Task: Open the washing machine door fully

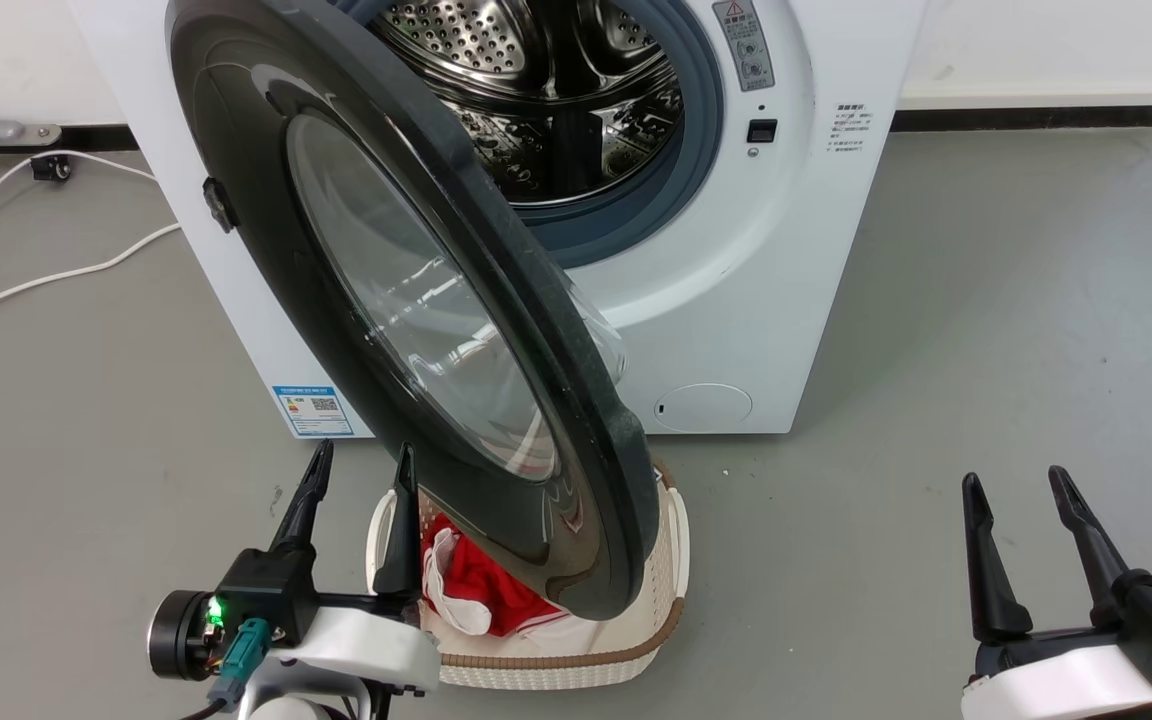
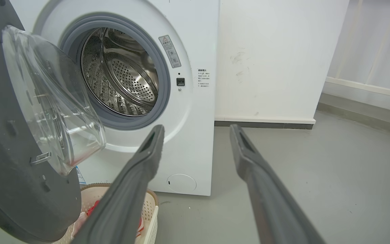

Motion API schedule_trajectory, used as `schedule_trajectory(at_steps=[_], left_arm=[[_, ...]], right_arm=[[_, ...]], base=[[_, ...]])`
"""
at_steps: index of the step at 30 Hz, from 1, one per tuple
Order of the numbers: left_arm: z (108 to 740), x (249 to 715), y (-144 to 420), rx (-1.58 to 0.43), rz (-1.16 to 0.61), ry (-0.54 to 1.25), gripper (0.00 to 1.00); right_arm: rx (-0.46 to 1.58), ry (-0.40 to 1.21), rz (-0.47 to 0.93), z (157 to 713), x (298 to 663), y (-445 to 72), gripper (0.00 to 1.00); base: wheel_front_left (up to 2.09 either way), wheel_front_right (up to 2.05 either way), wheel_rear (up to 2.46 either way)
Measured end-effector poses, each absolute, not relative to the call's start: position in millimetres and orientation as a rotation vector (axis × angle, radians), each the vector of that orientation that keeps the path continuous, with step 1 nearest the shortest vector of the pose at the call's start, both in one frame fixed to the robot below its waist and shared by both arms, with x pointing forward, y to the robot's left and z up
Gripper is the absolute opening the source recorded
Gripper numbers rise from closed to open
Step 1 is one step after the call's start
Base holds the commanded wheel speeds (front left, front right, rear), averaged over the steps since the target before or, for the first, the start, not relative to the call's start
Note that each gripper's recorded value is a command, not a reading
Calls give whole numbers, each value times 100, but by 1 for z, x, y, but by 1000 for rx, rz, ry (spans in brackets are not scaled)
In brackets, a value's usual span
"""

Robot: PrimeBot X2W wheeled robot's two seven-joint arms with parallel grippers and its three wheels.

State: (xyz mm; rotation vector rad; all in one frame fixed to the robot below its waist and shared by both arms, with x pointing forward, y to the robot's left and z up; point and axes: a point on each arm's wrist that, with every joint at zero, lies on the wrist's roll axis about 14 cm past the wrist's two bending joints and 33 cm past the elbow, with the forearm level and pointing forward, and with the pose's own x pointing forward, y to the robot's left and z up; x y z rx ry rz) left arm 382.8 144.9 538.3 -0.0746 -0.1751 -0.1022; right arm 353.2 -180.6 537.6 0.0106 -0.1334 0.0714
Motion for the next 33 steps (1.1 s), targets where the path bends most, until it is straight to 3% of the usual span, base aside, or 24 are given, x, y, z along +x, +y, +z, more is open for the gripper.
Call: schedule_trajectory(at_steps=[8,9,10,22,33], left_arm=[[538,383,145,-66,-104,-174,100],[538,383,145,-65,-103,-174,81],[538,383,145,-64,-104,-174,3],[549,386,145,-61,-106,-208,0],[647,387,149,-62,-95,-510,0]], right_arm=[[14,-136,71,538,354,-181,100],[15,-136,71,538,354,-181,100],[17,-136,72,538,354,-180,100],[21,-132,74,536,355,-180,100],[20,-133,69,536,356,-182,100]], base=[[0,0,0],[0,0,0],[0,0,0],[0,0,0],[0,0,0]])
